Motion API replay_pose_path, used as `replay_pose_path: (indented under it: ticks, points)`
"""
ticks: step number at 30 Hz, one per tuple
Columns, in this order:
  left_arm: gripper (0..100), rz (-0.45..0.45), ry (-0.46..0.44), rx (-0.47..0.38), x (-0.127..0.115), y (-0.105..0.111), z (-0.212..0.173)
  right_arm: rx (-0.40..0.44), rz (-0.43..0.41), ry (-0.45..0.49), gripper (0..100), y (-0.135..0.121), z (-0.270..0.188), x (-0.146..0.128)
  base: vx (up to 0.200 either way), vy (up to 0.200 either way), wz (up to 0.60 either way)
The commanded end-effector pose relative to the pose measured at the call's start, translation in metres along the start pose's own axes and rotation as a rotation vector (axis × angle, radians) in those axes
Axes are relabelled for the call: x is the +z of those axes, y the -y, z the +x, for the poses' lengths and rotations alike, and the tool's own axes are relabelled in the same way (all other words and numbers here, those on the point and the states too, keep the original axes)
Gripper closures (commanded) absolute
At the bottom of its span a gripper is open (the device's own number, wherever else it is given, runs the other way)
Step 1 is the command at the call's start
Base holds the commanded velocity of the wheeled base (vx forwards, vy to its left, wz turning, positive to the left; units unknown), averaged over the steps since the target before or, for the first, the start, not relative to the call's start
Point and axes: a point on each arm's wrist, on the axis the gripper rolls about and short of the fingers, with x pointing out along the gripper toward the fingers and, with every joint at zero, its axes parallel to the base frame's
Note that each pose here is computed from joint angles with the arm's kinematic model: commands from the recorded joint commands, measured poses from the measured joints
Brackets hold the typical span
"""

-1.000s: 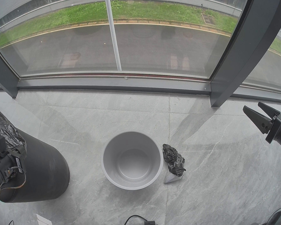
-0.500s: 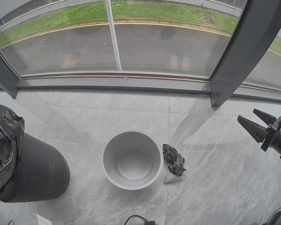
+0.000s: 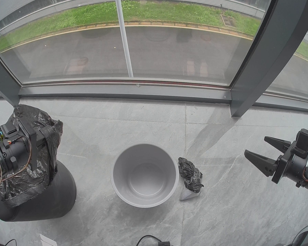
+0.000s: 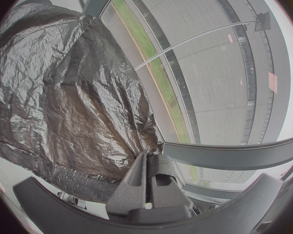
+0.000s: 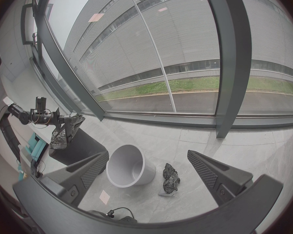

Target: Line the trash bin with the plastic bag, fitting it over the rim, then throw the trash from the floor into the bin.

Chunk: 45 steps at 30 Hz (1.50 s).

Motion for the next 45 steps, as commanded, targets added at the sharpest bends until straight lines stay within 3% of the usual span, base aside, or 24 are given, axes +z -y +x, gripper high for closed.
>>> replay_pose_path:
  ticks: [1, 16, 33, 41, 45]
  points:
    - [100, 0.006, -0.046, -0.009, -0.005, 0.004, 0.008, 0.03, -0.017, -0.03, 0, -0.005, 0.001, -0.007, 0.0, 0.0, 0.0]
    - [100, 0.073, -0.204, -0.157, -0.037, 0.042, 0.011, 0.058, -0.026, -0.026, 0, -0.01, 0.005, -0.014, 0.0, 0.0, 0.0]
    - [100, 0.101, -0.318, -0.241, -0.058, 0.054, 0.004, 0.095, -0.056, -0.077, 0, -0.016, 0.012, -0.023, 0.0, 0.0, 0.0]
    - [100, 0.109, -0.353, -0.288, -0.064, 0.062, -0.003, 0.18, -0.078, -0.155, 0, -0.033, 0.025, -0.036, 0.0, 0.0, 0.0]
    - [100, 0.109, -0.349, -0.318, -0.062, 0.066, -0.011, 0.24, -0.089, -0.134, 0, -0.049, 0.043, -0.037, 0.0, 0.0, 0.0]
